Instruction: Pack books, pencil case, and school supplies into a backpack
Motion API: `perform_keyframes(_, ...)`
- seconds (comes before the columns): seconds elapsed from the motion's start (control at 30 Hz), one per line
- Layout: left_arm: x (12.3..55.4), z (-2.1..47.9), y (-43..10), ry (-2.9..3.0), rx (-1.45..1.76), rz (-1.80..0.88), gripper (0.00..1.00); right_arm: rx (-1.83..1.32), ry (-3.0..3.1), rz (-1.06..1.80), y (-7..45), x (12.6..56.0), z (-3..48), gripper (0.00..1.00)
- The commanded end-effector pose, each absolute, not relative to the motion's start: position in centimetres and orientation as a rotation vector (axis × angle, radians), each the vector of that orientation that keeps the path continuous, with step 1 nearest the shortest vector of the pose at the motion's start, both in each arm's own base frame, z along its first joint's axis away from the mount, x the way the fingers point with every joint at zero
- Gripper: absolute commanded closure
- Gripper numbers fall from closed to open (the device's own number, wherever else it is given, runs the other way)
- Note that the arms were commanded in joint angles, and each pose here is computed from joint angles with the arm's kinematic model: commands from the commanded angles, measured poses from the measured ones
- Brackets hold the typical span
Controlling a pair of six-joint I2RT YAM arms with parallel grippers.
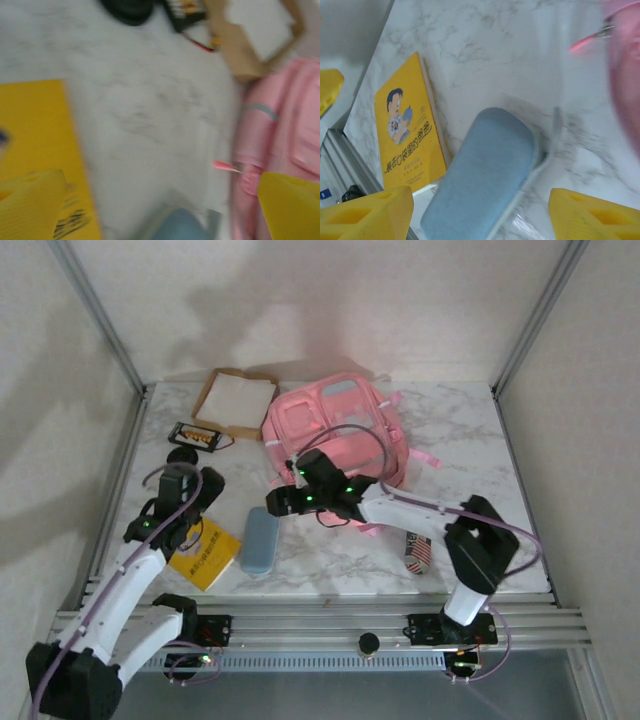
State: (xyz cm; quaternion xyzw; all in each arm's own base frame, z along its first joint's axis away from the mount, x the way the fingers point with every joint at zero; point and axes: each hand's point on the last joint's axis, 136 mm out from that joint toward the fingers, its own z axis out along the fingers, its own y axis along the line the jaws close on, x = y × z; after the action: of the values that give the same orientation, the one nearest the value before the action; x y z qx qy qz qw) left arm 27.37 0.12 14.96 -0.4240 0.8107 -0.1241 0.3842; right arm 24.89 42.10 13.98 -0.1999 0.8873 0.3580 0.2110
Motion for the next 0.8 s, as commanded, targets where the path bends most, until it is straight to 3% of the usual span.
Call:
perform_keyframes(0.0,23.7,12.1,3.8,2.001,-1.359,-0.194,0.01,-0.652,2.395,1.086,46.6,23.8,15.0,0.27)
perform_keyframes(0.33,18.3,6.7,8.6,1.877,-1.729,-0.017,0.01,-0.747,2.416,1.084,53.7,22.4,11.5,0.28)
perform_keyframes(0.5,18.9,4.8,8.0,1.887,-1.772,-0.066,0.04,-0.784,2.434,1.048,55.3,22.7,9.8,0.30)
perform_keyframes(0.77,21.9,3.1,5.7,1.980,-1.665,-0.277,0.19,-0.805,2.482,0.987,56.2,23.1,7.2,0.30)
